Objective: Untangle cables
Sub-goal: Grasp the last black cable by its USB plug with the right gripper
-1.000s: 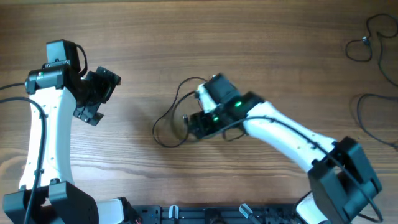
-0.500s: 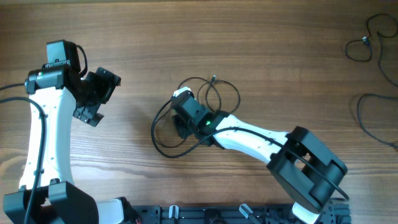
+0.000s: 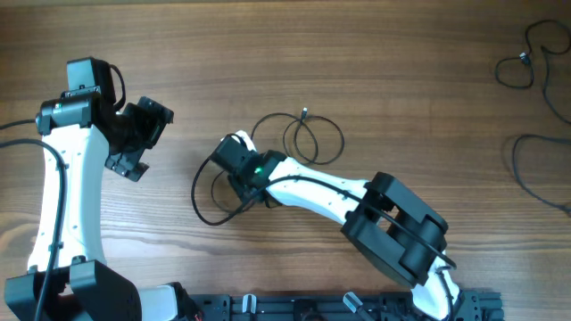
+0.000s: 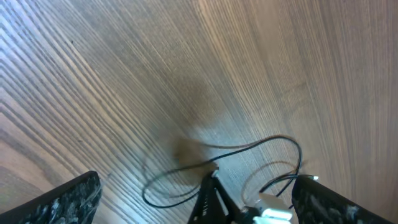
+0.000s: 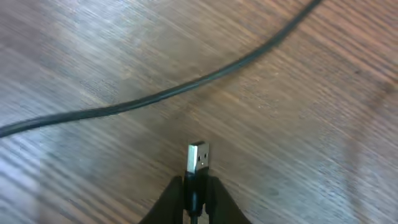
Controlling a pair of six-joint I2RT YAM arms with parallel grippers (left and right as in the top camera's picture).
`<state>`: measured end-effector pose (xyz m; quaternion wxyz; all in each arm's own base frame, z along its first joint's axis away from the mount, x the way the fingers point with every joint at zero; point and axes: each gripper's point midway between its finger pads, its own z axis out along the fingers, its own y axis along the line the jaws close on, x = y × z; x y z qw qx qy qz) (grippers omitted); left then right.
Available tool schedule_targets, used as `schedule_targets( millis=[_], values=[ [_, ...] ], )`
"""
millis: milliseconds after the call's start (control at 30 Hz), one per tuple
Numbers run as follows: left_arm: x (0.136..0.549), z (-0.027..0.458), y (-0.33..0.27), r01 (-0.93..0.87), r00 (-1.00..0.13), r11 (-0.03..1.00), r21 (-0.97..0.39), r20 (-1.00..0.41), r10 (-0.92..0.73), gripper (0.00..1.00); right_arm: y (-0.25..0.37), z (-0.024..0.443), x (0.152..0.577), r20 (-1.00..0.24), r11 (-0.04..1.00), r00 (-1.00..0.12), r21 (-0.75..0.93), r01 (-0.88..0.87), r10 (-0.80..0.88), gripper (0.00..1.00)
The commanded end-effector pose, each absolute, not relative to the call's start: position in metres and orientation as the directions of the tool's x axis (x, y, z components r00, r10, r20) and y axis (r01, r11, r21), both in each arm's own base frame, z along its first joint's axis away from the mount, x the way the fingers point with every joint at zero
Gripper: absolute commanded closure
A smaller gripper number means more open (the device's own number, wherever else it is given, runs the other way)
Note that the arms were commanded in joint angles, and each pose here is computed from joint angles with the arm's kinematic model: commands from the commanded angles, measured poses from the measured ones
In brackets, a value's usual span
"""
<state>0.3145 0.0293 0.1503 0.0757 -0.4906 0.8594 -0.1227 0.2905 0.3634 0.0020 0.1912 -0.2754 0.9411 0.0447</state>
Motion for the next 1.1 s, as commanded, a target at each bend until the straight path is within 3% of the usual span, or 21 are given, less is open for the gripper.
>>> schedule_targets(
  millis=[0, 167, 300, 333, 367, 433, 467, 600, 700, 800, 900, 1067],
  values=[
    [0.314, 0.154, 0.031, -0.818, -0.514, 0.499, -0.285, -0.026, -0.858, 0.0, 0.347, 0.037, 0.32, -0.426, 0.888, -0.8, -0.018, -0.459, -0.422, 0.87],
    [0.314, 0.154, 0.031, -0.818, -0.514, 0.499, -0.286, -0.026, -0.858, 0.0, 0.291, 0.129, 0.377, -0.559, 0.933, -0.774, 0.006, -0.361, -0.296, 0.87],
    [0.314, 0.154, 0.031, -0.818, -0.514, 0.499, -0.286, -0.026, -0.858, 0.0, 0.207, 0.144, 0.421, -0.563, 0.931, -0.745, -0.157, -0.329, -0.359, 0.87],
    [0.314, 0.154, 0.031, -0.818, -0.514, 0.499, -0.286, -0.026, -0.858, 0.0, 0.19, 0.137, 0.425, -0.541, 0.939, -0.769, -0.158, -0.304, -0.34, 0.78],
    [0.314, 0.154, 0.031, -0.818, -0.514, 0.499, -0.286, -0.026, -0.858, 0.0, 0.196, 0.125, 0.415, -0.493, 0.934, -0.802, -0.071, -0.35, -0.338, 0.57],
    [0.314, 0.154, 0.031, -0.818, -0.514, 0.499, -0.286, -0.026, -0.858, 0.0, 0.23, 0.108, 0.38, -0.397, 0.881, -0.839, 0.136, -0.454, -0.371, 0.24],
    [0.314, 0.154, 0.031, -0.818, -0.513, 0.499, -0.286, -0.026, -0.858, 0.0, 0.246, 0.099, 0.366, -0.364, 0.853, -0.843, 0.196, -0.484, -0.395, 0.18],
    [0.314, 0.154, 0.031, -0.818, -0.513, 0.499, -0.286, -0.026, -0.858, 0.0, 0.288, 0.05, 0.32, -0.279, 0.784, -0.808, 0.219, -0.58, -0.52, 0.18],
    [0.314, 0.154, 0.031, -0.818, -0.514, 0.499, -0.286, -0.026, -0.858, 0.0, 0.305, 0.017, 0.309, -0.26, 0.762, -0.755, 0.099, -0.64, -0.601, 0.2],
    [0.314, 0.154, 0.031, -0.818, -0.514, 0.499, -0.286, -0.026, -0.858, 0.0, 0.328, -0.002, 0.305, -0.294, 0.624, -0.598, 0.007, -0.782, -0.746, 0.19],
    [0.314, 0.154, 0.031, -0.818, -0.513, 0.499, -0.286, -0.026, -0.858, 0.0, 0.319, -0.012, 0.324, -0.296, 0.651, -0.601, -0.107, -0.751, -0.742, 0.21],
    [0.314, 0.154, 0.031, -0.818, -0.514, 0.499, -0.286, -0.026, -0.858, 0.0, 0.321, -0.019, 0.329, -0.307, 0.653, -0.598, -0.117, -0.748, -0.74, 0.21]
  ],
)
